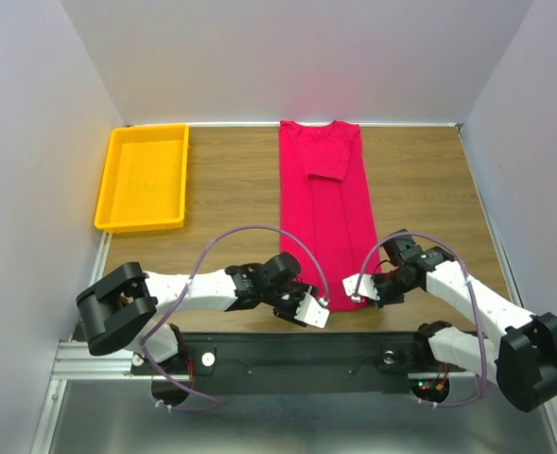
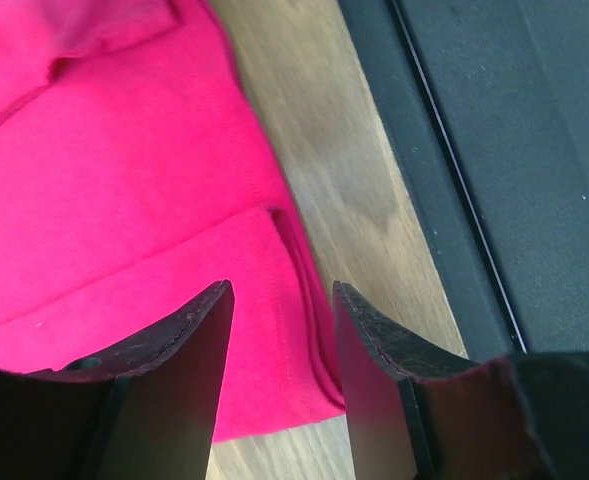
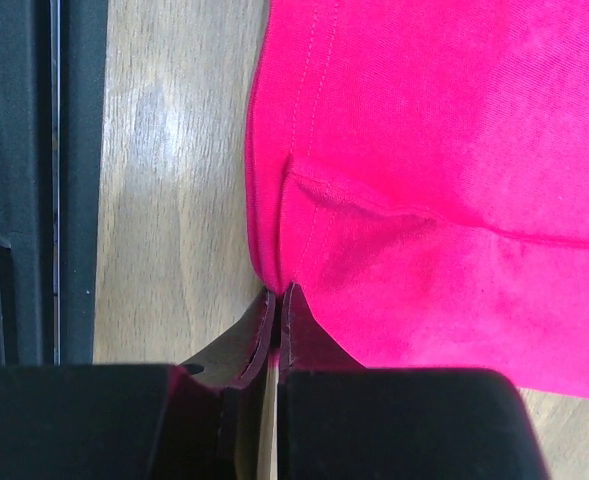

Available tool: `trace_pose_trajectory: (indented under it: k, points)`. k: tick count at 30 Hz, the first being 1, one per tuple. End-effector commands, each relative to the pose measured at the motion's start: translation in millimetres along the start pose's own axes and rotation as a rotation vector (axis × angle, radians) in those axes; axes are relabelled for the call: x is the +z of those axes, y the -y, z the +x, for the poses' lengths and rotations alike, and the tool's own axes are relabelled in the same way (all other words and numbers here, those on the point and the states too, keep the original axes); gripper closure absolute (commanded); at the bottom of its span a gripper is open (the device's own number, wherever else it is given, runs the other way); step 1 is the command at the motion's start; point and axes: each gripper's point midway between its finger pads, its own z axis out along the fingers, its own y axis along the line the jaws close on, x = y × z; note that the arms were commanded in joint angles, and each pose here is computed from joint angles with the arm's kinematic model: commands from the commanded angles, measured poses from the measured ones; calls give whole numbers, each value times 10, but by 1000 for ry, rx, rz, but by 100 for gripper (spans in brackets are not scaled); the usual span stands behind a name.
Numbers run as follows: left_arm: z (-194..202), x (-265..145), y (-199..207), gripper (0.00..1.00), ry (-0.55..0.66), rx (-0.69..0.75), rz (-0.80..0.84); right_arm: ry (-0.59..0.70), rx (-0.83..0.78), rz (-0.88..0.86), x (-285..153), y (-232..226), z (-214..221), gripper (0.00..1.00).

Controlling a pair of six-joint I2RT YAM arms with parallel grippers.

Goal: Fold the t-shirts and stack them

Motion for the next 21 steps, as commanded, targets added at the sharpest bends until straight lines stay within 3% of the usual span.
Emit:
trace_pose_trajectory:
  k: [1, 15, 21]
  points:
    - [-89, 24, -16, 45, -2, 49, 32, 36, 17, 31, -93, 45, -81, 99]
    - [173, 198, -107, 46, -143, -8, 10, 56, 13, 75, -148, 79, -99, 99]
    - [286, 273, -14, 51, -212, -20, 35, 64, 24, 87, -173, 99, -106, 100]
